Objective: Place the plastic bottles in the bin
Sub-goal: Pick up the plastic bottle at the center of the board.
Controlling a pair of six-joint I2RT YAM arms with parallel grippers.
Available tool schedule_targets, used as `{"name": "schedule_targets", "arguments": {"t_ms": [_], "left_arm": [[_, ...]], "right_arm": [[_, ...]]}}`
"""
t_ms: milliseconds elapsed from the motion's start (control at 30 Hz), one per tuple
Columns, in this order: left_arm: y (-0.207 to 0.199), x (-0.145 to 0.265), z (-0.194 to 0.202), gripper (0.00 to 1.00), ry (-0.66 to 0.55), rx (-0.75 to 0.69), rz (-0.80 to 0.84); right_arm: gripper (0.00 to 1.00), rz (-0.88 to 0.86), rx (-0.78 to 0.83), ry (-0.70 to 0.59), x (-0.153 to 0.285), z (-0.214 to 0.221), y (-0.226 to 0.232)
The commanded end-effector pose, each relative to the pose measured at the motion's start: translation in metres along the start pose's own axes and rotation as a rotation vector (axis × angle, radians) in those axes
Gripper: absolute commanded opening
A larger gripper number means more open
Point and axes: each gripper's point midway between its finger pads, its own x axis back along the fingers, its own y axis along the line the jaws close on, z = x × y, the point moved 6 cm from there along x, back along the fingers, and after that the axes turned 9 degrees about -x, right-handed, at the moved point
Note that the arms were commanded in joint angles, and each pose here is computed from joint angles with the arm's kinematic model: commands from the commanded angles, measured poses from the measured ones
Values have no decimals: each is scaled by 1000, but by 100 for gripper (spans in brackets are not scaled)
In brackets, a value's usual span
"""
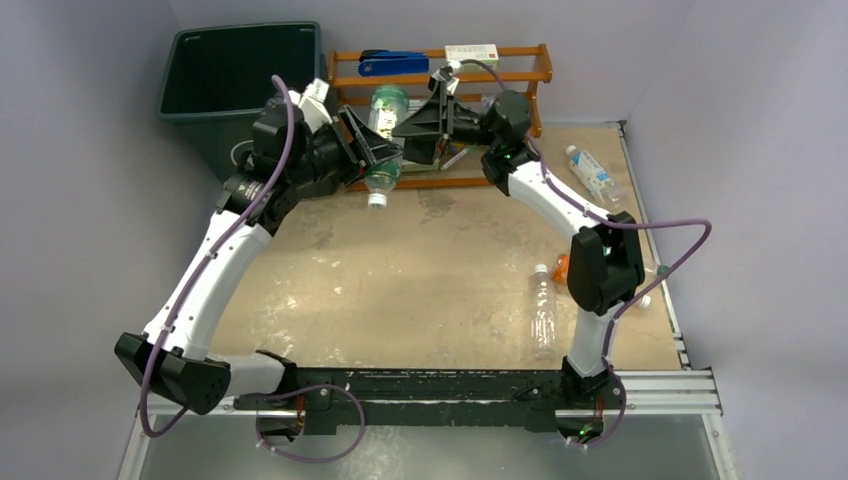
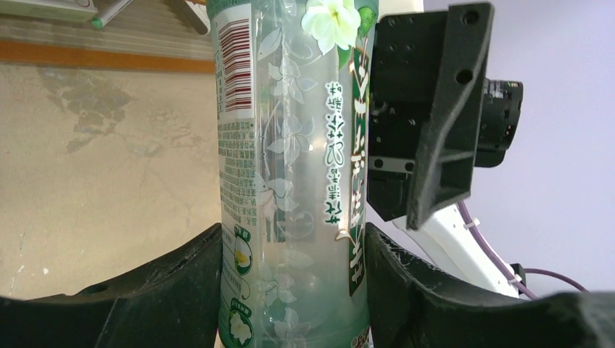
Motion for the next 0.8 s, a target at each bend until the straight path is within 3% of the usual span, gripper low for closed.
{"name": "schedule_targets", "arguments": {"t_ms": [0,100,767], "left_arm": [[-12,-4,-17,49,-60,-14,45],[-13,-8,-21,49,-61,-11,43],[-52,-35,-83,48,-129,-63,125]], "right_arm": [[82,-97,133,39,15,25,38],[99,-104,145,47,23,34,35],[100,14,134,-20,91,68,9]]}}
